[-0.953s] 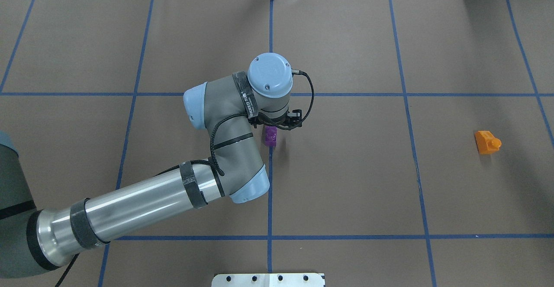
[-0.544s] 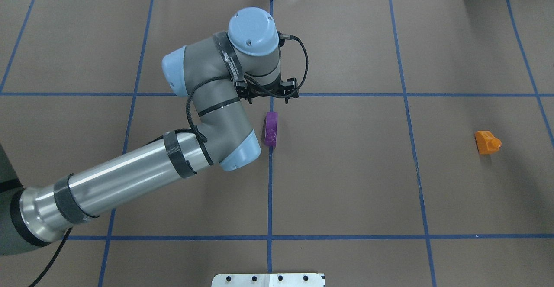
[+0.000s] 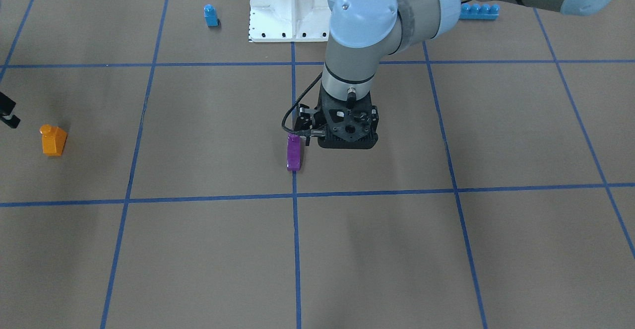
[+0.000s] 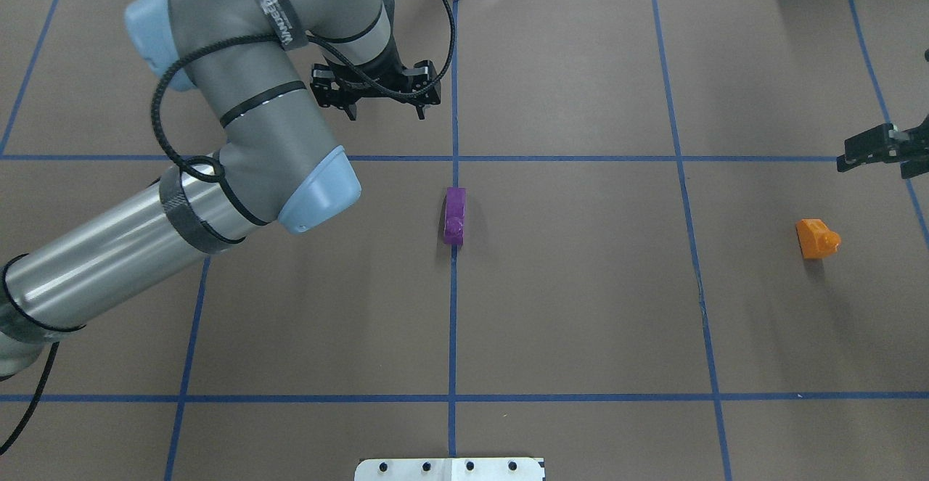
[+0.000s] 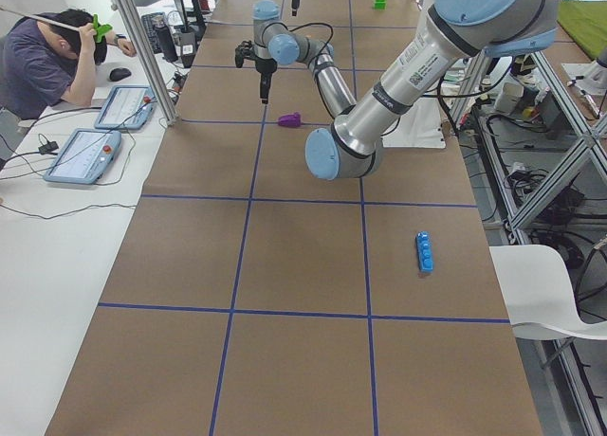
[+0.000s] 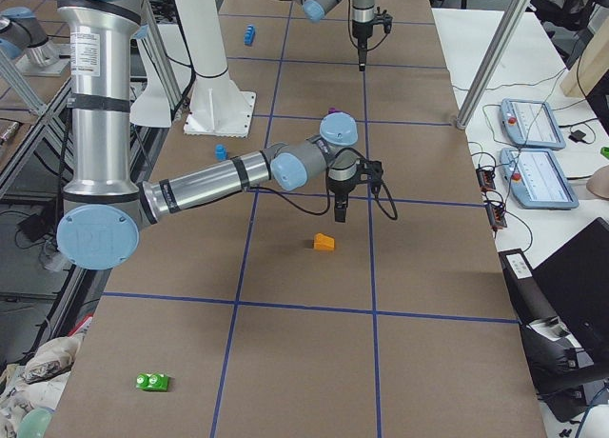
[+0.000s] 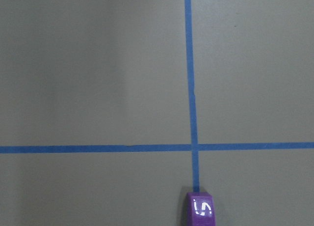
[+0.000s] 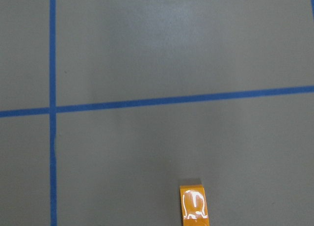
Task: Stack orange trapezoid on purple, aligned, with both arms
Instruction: 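Release the purple block with the left gripper while the right gripper reaches for orange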
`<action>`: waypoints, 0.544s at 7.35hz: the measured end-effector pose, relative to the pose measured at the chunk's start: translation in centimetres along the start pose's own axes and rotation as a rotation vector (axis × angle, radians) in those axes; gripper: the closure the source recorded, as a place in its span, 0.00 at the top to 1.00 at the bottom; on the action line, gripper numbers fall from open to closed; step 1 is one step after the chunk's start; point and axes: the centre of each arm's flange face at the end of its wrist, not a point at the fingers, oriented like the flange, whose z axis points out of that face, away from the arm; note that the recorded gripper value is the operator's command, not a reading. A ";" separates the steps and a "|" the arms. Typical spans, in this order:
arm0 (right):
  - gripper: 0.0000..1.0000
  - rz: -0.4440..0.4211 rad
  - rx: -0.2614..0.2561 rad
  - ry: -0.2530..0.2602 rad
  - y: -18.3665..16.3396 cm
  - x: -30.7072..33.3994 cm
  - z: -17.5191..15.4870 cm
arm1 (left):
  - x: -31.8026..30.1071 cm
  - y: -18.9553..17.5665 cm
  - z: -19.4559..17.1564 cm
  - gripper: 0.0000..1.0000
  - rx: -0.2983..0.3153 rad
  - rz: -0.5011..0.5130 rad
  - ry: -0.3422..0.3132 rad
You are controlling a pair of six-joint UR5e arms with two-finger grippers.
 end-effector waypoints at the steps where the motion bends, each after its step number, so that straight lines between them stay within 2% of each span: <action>1: 1.00 0.009 0.003 0.003 1.8 0.5 2.7 | -1.5 0.1 -0.5 1.00 -0.002 0.007 -0.017; 4: 1.00 -0.003 -0.040 0.021 3.8 2.1 8.3 | -3.2 0.3 -0.2 1.00 -0.008 0.008 -0.035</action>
